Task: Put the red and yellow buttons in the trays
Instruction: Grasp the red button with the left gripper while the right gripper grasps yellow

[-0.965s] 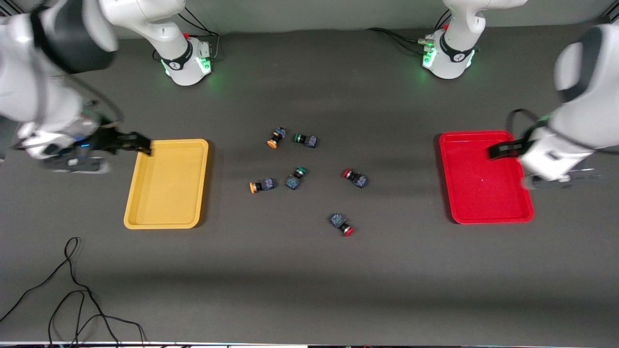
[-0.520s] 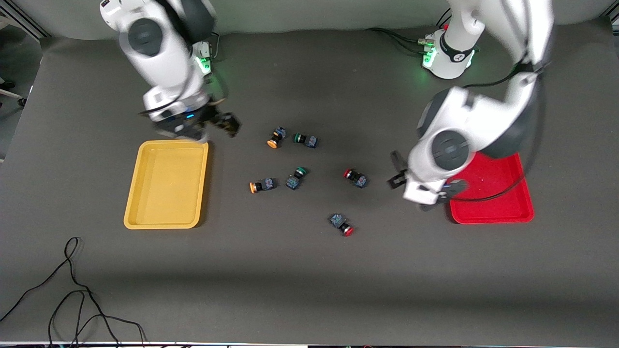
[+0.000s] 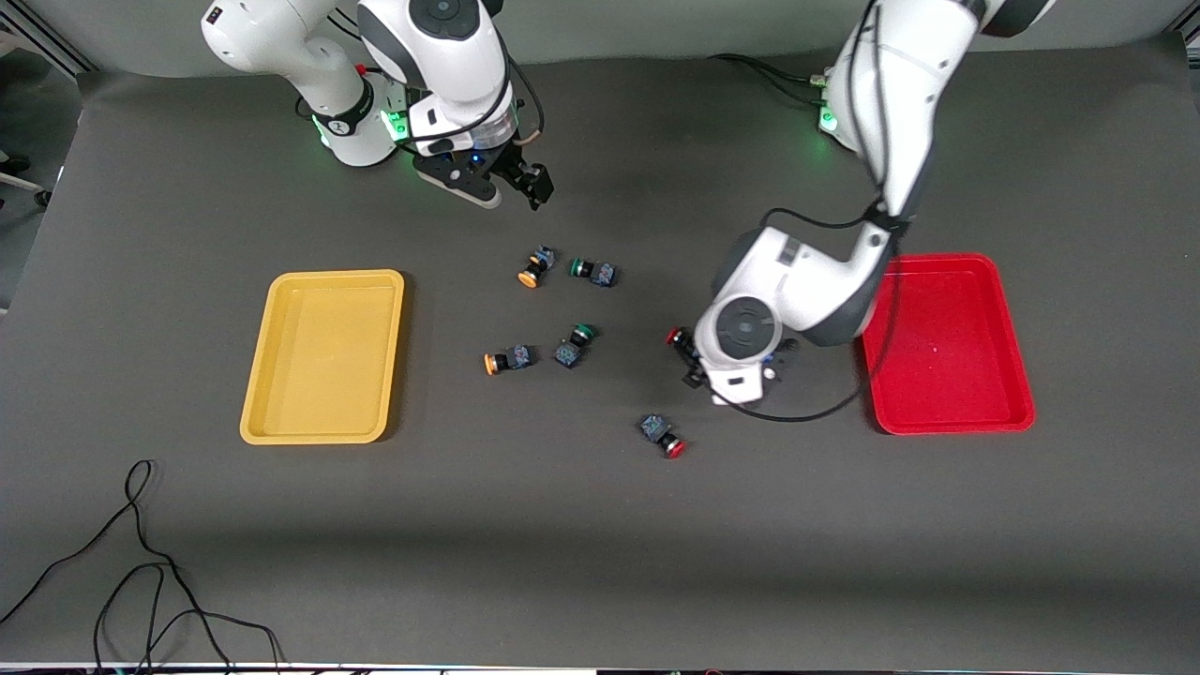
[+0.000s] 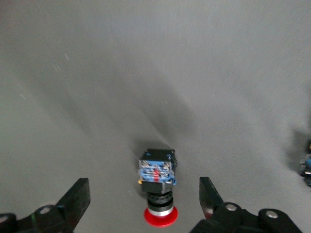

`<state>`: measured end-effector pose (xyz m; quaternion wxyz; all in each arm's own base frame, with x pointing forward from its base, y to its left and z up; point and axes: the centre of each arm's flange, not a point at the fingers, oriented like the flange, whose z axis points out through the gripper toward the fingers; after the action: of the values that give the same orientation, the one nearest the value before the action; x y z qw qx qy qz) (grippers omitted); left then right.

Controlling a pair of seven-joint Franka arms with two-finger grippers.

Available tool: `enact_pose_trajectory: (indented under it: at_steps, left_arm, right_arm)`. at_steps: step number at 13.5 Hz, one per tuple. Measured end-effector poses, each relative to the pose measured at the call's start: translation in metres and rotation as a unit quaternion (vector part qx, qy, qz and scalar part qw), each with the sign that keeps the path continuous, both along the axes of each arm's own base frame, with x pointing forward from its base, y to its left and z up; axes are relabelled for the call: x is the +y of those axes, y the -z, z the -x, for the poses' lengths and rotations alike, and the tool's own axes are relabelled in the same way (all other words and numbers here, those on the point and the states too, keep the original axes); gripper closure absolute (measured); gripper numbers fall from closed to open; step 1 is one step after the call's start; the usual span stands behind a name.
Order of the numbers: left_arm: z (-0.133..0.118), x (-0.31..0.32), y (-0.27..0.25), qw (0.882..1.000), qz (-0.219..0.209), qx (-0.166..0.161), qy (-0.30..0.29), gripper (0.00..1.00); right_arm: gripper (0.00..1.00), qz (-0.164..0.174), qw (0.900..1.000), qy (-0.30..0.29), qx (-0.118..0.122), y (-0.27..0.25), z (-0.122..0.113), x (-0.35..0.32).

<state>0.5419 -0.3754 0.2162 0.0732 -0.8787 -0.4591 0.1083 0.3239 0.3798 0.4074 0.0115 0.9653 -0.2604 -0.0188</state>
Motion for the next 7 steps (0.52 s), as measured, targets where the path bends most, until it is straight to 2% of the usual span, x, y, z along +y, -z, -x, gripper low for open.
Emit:
enact_pose_trajectory:
  at_steps: [3,5,7]
  left_arm:
    - [0.013,-0.016,0.033,1.000,-0.007,0.004,-0.003,0.00]
    - [0.017,-0.019,0.037,1.000,-0.008,0.005,-0.001,0.05]
    - [0.016,-0.020,0.037,1.000,-0.007,0.000,-0.004,0.23]
  right_arm:
    - [0.00,-0.020,1.000,0.011,-0.018,0.037,0.006,-0.011]
    - [0.00,-0.025,0.999,0.017,-0.025,0.077,0.009,-0.021]
    - [0.00,-0.025,0.999,0.020,-0.032,0.121,0.008,-0.023]
